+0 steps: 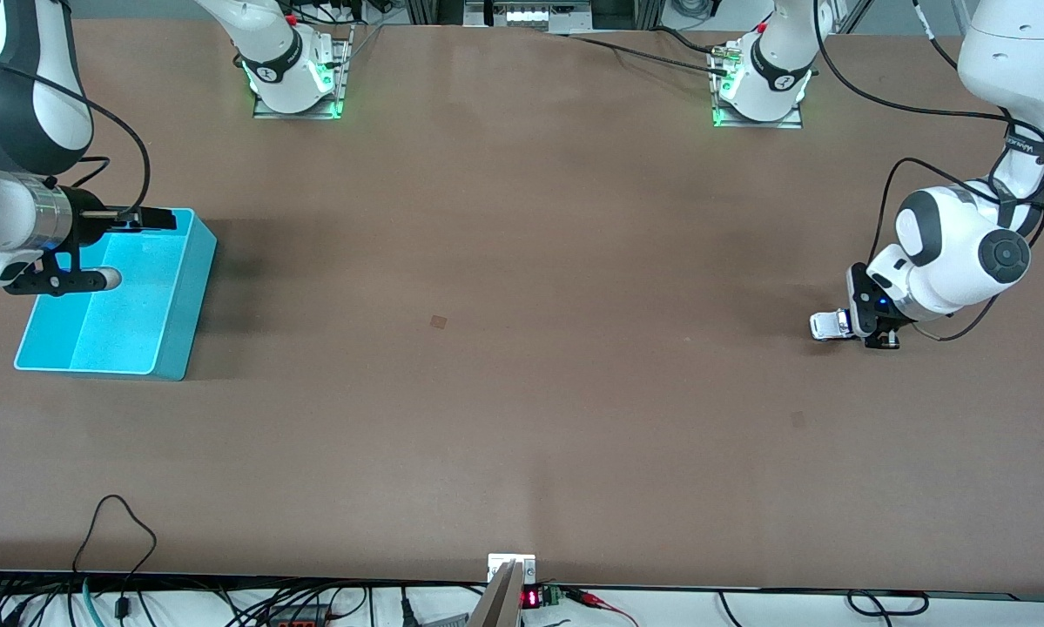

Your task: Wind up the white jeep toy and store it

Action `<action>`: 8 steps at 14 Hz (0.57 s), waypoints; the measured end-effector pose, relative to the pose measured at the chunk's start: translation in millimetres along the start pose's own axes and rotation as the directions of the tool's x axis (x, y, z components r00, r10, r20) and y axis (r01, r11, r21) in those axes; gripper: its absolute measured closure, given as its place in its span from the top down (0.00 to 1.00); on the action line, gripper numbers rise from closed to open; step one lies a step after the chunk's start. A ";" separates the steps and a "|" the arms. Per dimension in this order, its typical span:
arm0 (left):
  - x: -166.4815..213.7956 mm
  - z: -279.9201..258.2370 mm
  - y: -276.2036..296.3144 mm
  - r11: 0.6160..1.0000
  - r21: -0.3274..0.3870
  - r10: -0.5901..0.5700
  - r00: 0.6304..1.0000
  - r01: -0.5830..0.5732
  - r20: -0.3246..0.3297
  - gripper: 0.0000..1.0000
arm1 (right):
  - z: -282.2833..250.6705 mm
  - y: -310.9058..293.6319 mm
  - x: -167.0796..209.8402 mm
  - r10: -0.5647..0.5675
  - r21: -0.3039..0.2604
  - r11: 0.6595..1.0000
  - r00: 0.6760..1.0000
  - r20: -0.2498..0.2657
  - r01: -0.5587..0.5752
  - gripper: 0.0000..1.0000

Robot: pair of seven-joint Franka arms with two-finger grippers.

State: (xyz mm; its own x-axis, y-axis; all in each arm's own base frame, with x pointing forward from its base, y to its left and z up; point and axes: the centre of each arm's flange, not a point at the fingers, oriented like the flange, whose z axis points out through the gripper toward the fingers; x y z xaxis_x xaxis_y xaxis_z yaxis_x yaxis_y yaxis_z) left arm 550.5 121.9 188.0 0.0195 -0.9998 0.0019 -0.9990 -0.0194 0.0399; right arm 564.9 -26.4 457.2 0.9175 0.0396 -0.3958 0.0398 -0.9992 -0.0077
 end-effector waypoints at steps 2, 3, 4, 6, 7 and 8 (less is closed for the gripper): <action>-5.7 0.0 0.2 1.000 0.001 0.005 1.000 -0.005 0.000 0.52 | 0.0 0.0 0.0 0.000 0.000 1.000 1.000 0.000 0.000 1.00; -10.0 0.1 0.4 1.000 0.001 0.010 1.000 -0.010 -0.001 0.52 | 0.0 0.0 0.0 0.000 0.000 1.000 1.000 0.000 0.000 1.00; -14.9 0.2 0.7 1.000 0.001 0.013 1.000 -0.013 -0.001 0.52 | 0.1 0.0 0.0 0.000 0.000 1.000 1.000 0.000 0.000 1.00; -23.9 0.4 0.7 1.000 0.000 0.012 1.000 -0.012 -0.002 0.52 | 0.1 0.0 0.0 0.000 0.000 1.000 1.000 0.000 0.000 1.00; -27.1 0.4 0.6 1.000 -0.001 0.011 1.000 -0.011 -0.002 0.52 | 0.1 0.0 0.0 0.000 0.000 1.000 1.000 0.000 0.000 1.00; -29.9 0.4 0.5 1.000 -0.001 0.008 1.000 -0.008 -0.003 0.52 | 0.1 0.0 0.0 0.000 0.000 1.000 1.000 0.000 0.000 1.00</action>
State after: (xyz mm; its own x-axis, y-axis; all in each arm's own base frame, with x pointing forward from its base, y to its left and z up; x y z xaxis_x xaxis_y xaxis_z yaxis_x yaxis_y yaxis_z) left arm 549.4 151.8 187.6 0.0111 -0.9999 0.0048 -0.9991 -0.0109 0.0413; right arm 564.9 -26.4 457.1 0.9174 0.0395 -0.3959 0.0397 -0.9992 -0.0077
